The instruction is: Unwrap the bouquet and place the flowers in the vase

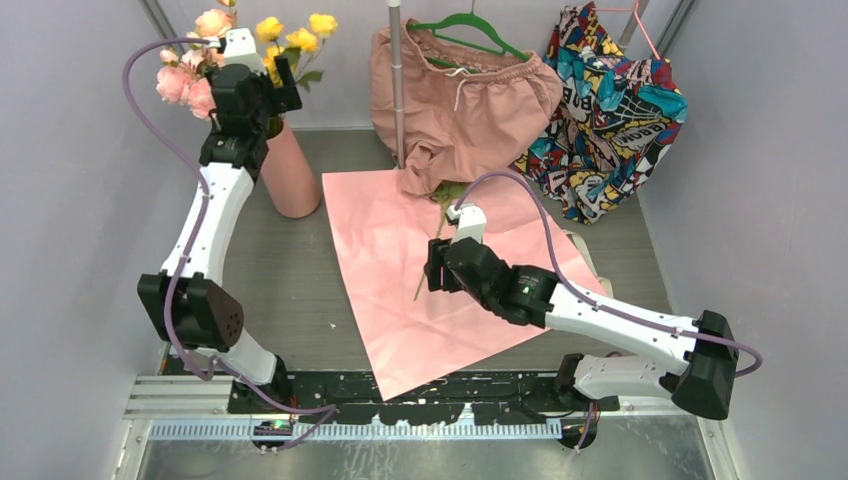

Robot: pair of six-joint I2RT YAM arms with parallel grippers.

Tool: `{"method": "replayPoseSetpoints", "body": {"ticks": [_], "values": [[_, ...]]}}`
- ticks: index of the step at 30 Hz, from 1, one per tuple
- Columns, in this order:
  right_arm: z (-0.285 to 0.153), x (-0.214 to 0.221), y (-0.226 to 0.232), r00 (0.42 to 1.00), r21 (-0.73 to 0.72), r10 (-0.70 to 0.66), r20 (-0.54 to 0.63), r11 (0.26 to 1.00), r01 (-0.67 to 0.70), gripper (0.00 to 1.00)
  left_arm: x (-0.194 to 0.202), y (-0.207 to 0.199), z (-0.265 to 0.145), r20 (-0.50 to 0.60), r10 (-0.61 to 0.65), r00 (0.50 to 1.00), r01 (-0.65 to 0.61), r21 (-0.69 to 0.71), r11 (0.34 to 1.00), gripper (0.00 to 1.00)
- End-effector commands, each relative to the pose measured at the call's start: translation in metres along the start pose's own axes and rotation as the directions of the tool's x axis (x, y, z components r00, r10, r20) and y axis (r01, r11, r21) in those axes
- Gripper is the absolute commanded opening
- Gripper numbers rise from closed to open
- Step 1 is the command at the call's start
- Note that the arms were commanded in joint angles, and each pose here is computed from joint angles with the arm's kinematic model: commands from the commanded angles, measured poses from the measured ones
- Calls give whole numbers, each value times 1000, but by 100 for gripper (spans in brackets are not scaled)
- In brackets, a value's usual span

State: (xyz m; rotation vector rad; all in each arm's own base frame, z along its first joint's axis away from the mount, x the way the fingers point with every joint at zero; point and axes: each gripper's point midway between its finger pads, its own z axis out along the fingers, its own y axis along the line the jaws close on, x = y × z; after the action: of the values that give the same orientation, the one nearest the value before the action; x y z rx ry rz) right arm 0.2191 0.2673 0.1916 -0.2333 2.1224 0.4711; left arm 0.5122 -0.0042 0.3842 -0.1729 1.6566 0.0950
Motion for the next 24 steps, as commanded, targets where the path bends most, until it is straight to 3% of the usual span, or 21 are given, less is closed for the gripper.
{"method": "replayPoseSetpoints", "body": {"ticks": [1, 9, 13, 18, 24], "values": [[1, -23, 3, 995, -4, 65, 72, 998, -65, 62, -74, -7, -51, 114, -117, 987, 106, 97, 990, 100], [37, -28, -13, 990, 54, 130, 49, 990, -133, 62, -90, -43, -97, 48, -189, 981, 164, 327, 931, 100], [65, -24, -26, 992, 125, 127, -3, 984, -125, 62, -78, -71, -123, -45, -263, 964, 251, 480, 840, 100], [107, -26, -31, 989, 163, 140, -53, 978, -130, 62, -27, -110, -160, -220, -286, 933, 359, 645, 674, 100], [144, -35, -41, 986, 215, 131, -101, 971, -107, 61, 46, -120, -183, -367, -211, 906, 411, 647, 642, 100]]}}
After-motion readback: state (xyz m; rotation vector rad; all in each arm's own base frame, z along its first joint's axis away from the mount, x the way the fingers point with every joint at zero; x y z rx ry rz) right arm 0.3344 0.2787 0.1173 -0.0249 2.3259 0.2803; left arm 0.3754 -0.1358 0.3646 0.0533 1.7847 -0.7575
